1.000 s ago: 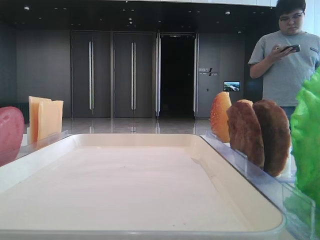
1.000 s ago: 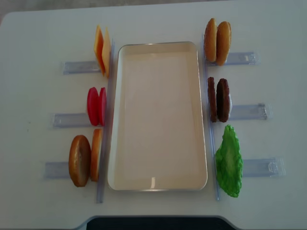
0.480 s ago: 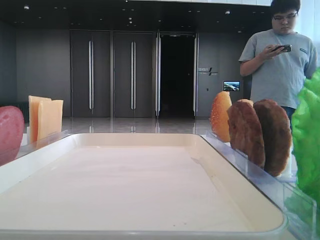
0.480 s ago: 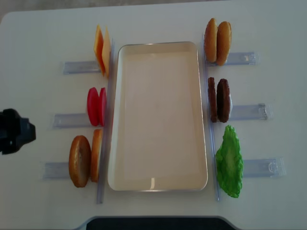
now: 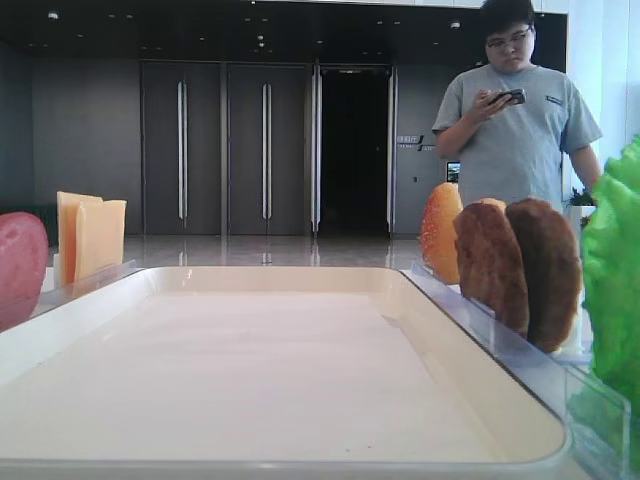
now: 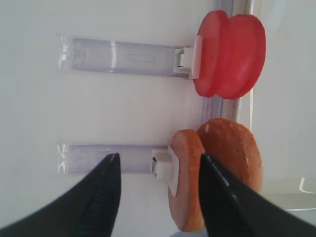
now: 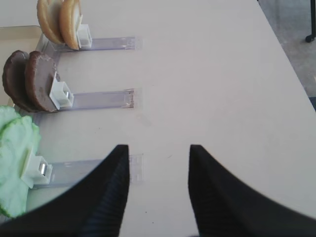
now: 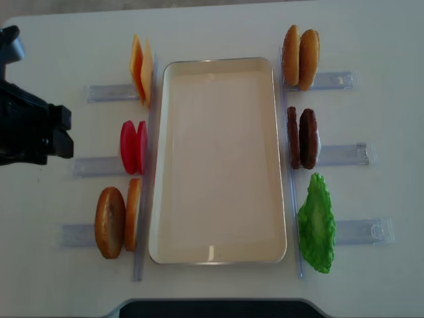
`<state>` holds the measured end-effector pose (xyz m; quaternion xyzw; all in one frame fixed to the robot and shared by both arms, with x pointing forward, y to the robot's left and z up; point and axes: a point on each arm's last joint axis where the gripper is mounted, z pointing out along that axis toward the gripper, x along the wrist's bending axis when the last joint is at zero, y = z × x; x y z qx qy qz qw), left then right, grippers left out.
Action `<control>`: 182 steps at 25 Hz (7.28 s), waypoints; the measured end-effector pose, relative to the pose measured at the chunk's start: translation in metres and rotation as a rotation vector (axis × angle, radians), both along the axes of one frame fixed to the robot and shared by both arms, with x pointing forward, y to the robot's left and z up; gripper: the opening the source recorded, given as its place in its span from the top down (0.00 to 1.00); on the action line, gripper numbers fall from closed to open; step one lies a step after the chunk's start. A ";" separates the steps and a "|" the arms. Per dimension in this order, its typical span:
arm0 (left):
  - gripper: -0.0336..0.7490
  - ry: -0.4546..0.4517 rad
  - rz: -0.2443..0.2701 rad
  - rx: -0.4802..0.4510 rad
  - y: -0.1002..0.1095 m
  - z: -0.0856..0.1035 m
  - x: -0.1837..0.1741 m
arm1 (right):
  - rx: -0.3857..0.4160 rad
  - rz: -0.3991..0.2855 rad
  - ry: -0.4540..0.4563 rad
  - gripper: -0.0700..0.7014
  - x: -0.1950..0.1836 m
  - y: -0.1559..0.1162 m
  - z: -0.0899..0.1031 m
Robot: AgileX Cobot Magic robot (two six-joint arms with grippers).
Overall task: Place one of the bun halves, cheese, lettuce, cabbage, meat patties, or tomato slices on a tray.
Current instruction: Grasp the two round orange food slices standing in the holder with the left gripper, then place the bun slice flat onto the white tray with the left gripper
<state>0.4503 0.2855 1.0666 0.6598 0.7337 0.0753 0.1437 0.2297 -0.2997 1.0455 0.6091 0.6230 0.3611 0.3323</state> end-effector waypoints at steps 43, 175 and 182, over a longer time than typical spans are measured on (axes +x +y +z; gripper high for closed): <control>0.46 0.149 -0.112 0.046 -0.102 -0.034 -0.003 | 0.000 0.000 0.000 0.51 0.000 0.000 0.000; 0.78 -0.014 -0.343 -0.712 -0.152 -0.156 0.010 | 0.000 0.000 0.000 0.51 0.000 0.000 0.000; 0.78 -0.039 -0.357 -0.670 -0.150 -0.158 0.011 | 0.000 0.000 0.000 0.51 0.000 0.000 0.000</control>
